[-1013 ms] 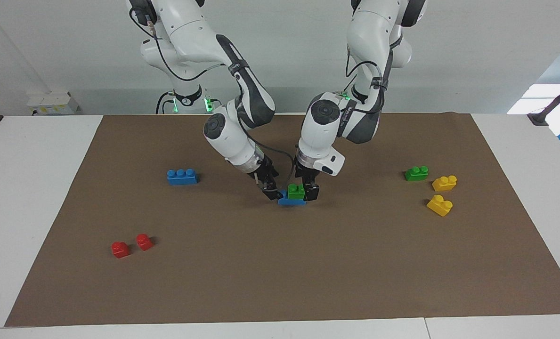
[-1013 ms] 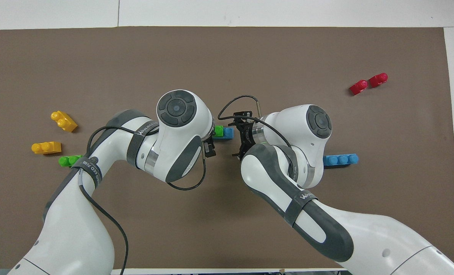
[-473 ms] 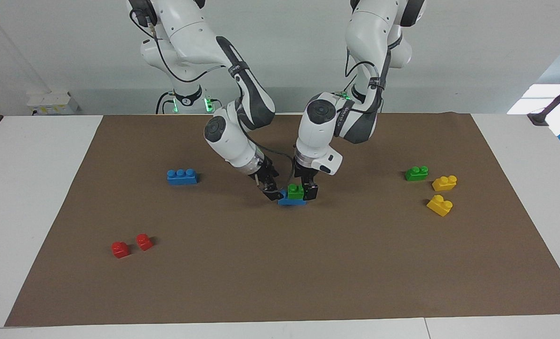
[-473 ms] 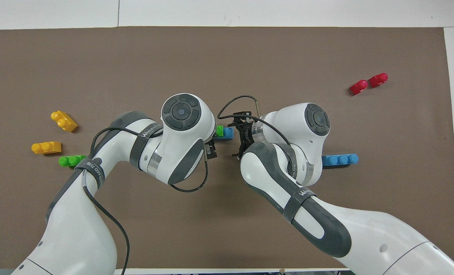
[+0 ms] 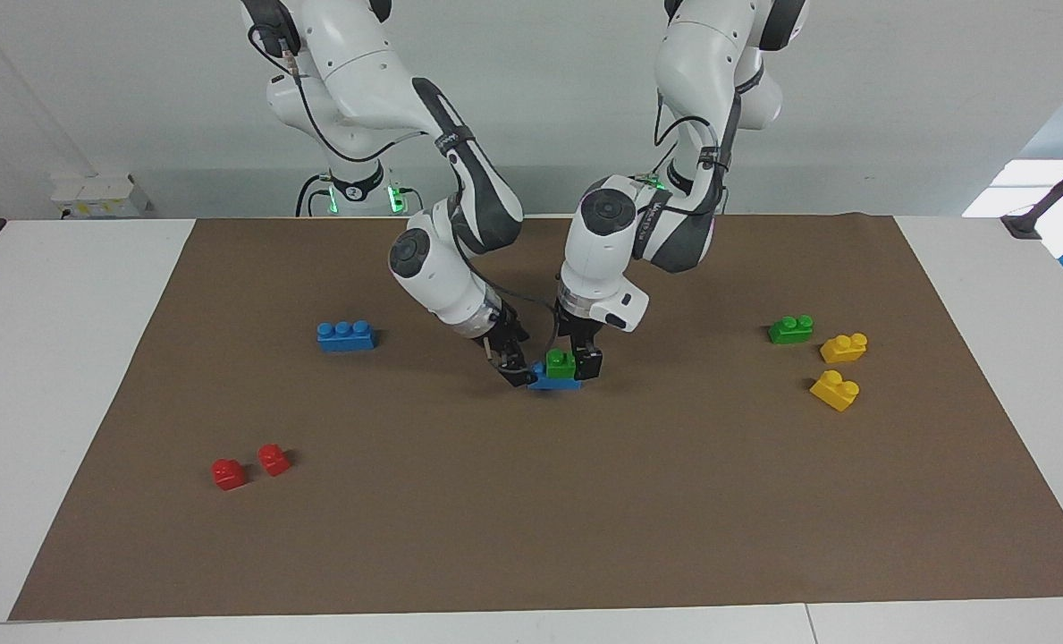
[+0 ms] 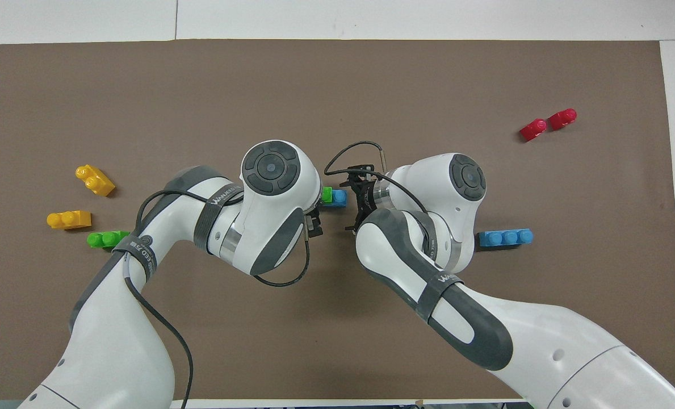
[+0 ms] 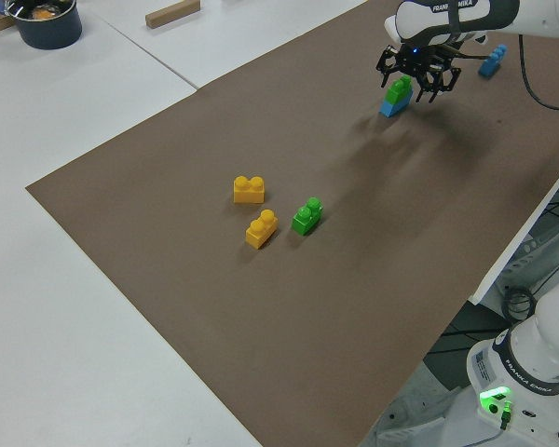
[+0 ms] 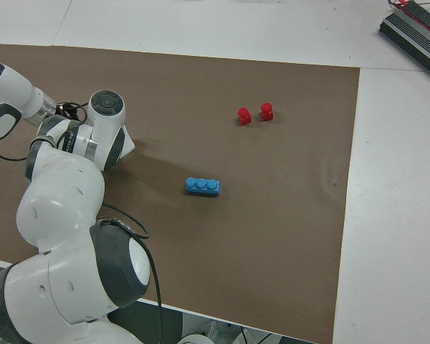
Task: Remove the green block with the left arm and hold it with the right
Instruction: 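Pull the green brick and blue brick apart with both grippers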
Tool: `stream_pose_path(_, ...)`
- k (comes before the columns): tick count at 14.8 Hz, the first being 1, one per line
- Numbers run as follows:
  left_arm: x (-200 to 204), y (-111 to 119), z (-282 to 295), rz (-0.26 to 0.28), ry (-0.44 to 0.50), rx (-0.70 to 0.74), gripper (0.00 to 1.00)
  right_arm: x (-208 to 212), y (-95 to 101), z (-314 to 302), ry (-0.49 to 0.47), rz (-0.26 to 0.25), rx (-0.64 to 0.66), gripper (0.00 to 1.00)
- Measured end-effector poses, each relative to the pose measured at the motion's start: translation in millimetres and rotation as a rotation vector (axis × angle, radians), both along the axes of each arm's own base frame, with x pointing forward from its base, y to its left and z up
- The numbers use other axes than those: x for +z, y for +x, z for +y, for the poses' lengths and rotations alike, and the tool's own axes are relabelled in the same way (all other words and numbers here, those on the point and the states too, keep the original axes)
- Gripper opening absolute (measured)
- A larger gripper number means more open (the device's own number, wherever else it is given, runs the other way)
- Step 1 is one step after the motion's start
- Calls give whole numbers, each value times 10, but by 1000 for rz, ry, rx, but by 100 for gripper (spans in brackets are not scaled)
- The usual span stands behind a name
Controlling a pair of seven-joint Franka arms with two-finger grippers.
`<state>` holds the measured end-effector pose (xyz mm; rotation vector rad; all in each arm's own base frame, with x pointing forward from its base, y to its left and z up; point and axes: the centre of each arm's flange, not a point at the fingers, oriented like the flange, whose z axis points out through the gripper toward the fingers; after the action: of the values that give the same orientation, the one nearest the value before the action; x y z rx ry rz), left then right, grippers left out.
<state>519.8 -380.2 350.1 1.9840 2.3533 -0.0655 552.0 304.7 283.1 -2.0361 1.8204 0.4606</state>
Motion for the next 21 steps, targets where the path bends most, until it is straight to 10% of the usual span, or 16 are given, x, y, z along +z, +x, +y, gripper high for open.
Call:
stream_pose_path(10, -8, 0, 0, -4, -3, 1, 100, -121, 6, 104, -5, -31, -8, 100)
stream_pose_path(13, -8, 0, 0, -4, -3, 1, 100, -184, -5, 131, -9, -33, -8, 86)
stream_pose_path(18, -8, 1, 0, -6, -4, 2, 100, -140, 14, 144, -5, -42, -9, 35)
stream_pose_path(21, -19, -2, 3, -5, -4, 2, 100, -141, 15, 147, -5, -55, 6, 35)
